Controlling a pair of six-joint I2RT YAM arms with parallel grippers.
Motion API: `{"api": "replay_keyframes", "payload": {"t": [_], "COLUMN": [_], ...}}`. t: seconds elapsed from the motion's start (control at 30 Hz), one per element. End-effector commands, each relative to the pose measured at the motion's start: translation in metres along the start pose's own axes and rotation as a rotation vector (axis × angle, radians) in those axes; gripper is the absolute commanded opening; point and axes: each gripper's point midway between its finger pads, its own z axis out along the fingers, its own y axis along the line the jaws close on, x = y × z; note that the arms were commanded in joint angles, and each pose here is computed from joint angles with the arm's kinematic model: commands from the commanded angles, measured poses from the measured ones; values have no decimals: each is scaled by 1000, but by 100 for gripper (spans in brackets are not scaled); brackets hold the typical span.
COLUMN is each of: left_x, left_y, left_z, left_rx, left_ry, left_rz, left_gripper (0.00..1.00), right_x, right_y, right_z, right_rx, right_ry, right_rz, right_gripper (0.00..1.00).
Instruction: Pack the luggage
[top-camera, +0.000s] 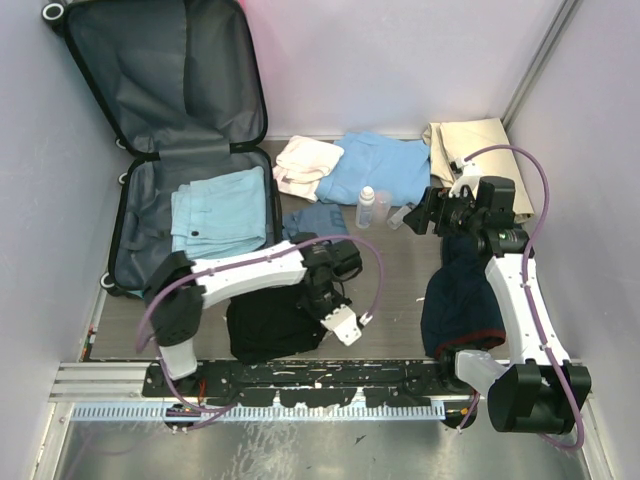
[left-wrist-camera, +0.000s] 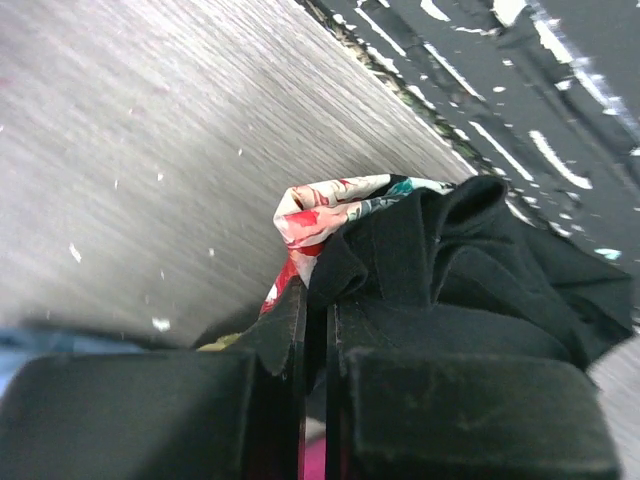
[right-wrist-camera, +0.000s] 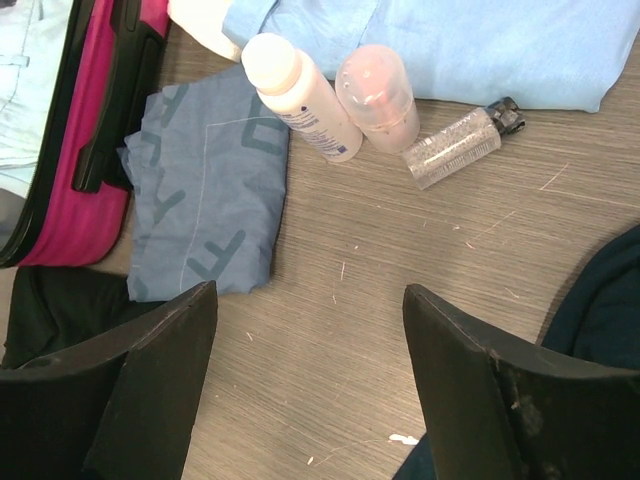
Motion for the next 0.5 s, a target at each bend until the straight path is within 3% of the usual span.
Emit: {"api": "replay_keyframes", "payload": {"t": [0.0,0.47], "left_x": [-18,18], "left_y": [-35,-97], "left_z": [-67,-194], "left_rx": [-80,-413], "left_ry": [-26,43], "left_rz": [-194,-772], "left_gripper": [0,0], "right_x": [-20,-22], "right_y": [12,18], "right_z": [-12,-7], "right_rx": [-30,-75], "right_ry": [-72,-59], "right_rz": [-33,-32], "right_gripper": [79,76]}}
